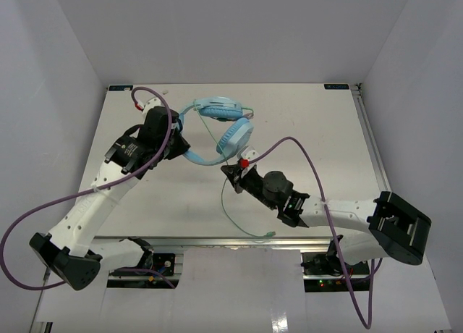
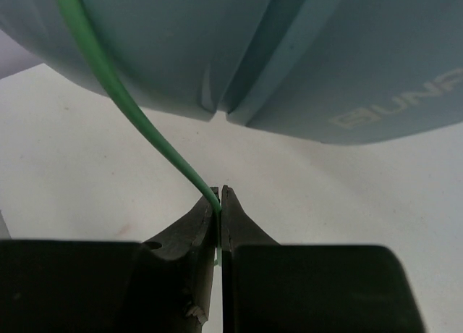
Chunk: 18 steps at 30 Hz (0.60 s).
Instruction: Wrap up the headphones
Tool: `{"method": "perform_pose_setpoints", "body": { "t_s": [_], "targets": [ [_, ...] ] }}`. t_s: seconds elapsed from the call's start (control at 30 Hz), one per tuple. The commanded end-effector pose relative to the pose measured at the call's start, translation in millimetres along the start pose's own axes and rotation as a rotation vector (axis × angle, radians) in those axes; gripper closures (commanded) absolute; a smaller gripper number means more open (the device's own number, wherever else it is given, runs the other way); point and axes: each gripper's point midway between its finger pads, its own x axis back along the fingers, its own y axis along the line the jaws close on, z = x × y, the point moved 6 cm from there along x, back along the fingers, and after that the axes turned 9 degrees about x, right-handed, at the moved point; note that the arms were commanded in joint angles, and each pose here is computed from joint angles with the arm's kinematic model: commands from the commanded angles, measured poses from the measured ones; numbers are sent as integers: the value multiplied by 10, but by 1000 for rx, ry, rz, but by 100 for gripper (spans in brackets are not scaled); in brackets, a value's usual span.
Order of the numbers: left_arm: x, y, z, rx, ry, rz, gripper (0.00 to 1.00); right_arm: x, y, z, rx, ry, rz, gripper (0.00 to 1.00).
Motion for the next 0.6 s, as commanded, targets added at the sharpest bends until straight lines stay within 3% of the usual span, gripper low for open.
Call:
{"method": "perform_pose_setpoints", "body": {
  "t_s": [0.0,0.3,0.37,0.5,0.57],
  "targets": [
    [512,-406,-280,161,-39,274,100,-65,-26,-186,48,-162,14,87],
    [585,-487,-310,193,-21,308,100,-57,51,-245,81,-276,-49,71],
    [579,-496,-298,198,-11,311,100,-49,38,-245,92,-286,-39,73],
    [568,-514,-264,204,9,330,100,-24,-17,-242,91,-309,10,92],
    [586,-507,-269,204,5,334,100,3,-75,-207,82,-307,58,92]
  ]
}}
